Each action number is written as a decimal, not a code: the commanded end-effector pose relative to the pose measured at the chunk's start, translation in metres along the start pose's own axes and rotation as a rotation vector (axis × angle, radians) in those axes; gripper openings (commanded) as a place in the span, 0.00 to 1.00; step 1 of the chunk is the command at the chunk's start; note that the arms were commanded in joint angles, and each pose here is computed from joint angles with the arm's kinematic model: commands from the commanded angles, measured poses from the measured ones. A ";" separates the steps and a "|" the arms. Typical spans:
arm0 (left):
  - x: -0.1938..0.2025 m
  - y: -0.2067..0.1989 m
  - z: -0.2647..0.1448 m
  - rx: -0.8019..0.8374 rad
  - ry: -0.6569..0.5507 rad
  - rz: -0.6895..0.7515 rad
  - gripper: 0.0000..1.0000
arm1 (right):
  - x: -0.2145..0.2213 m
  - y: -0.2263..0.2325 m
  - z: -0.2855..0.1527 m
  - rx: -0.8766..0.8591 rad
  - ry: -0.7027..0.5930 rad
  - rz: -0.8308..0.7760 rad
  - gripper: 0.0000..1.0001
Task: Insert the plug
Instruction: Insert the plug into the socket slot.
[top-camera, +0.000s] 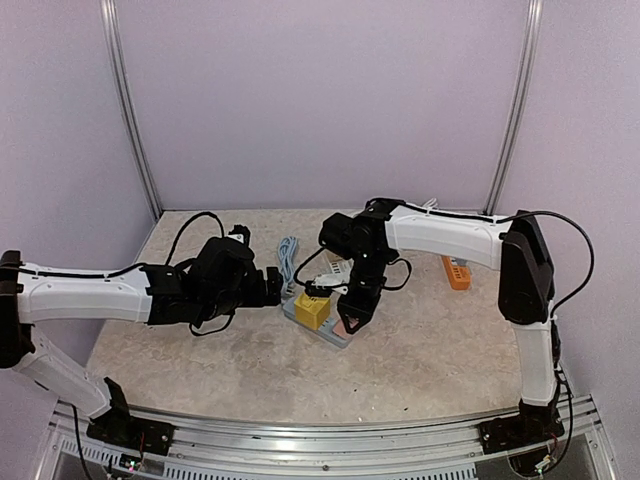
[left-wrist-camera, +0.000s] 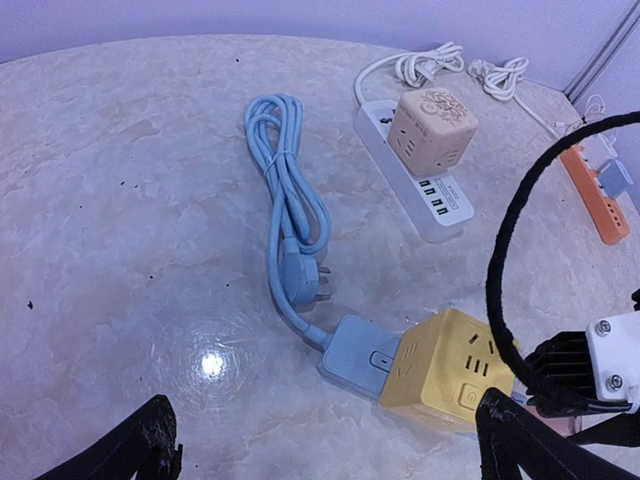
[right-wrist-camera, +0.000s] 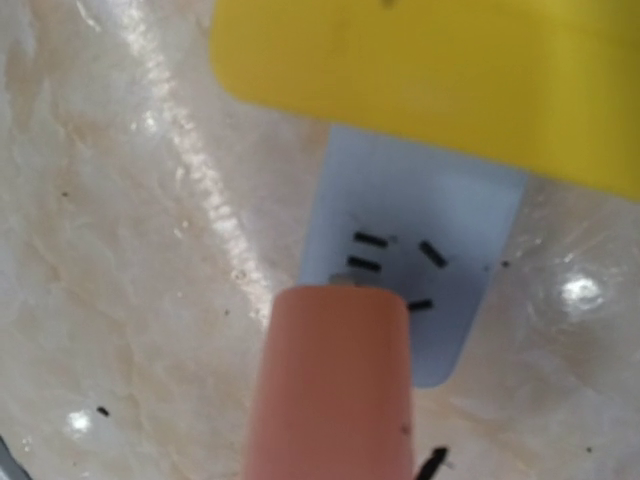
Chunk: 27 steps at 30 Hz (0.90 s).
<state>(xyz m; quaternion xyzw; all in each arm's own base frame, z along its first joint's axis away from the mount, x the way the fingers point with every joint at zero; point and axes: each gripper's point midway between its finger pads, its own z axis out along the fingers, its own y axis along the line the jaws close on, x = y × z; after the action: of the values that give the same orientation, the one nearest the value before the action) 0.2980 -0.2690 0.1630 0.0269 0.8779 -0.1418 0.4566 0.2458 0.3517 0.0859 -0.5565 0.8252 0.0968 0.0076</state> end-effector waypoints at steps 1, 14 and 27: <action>0.004 0.001 -0.001 -0.003 -0.004 -0.007 0.99 | -0.007 0.005 0.004 -0.014 0.003 -0.006 0.00; 0.002 0.000 -0.002 -0.001 -0.007 -0.001 0.99 | -0.007 0.002 0.008 0.002 0.015 -0.003 0.00; 0.006 0.001 -0.001 -0.009 -0.002 -0.006 0.99 | -0.001 0.001 0.008 0.016 0.031 0.008 0.00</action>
<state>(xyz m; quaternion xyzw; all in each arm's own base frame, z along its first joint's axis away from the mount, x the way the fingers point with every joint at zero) 0.2970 -0.2697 0.1626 0.0232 0.8777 -0.1440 0.4565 0.2493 0.3566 0.0855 -0.5569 0.8254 0.0916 0.0125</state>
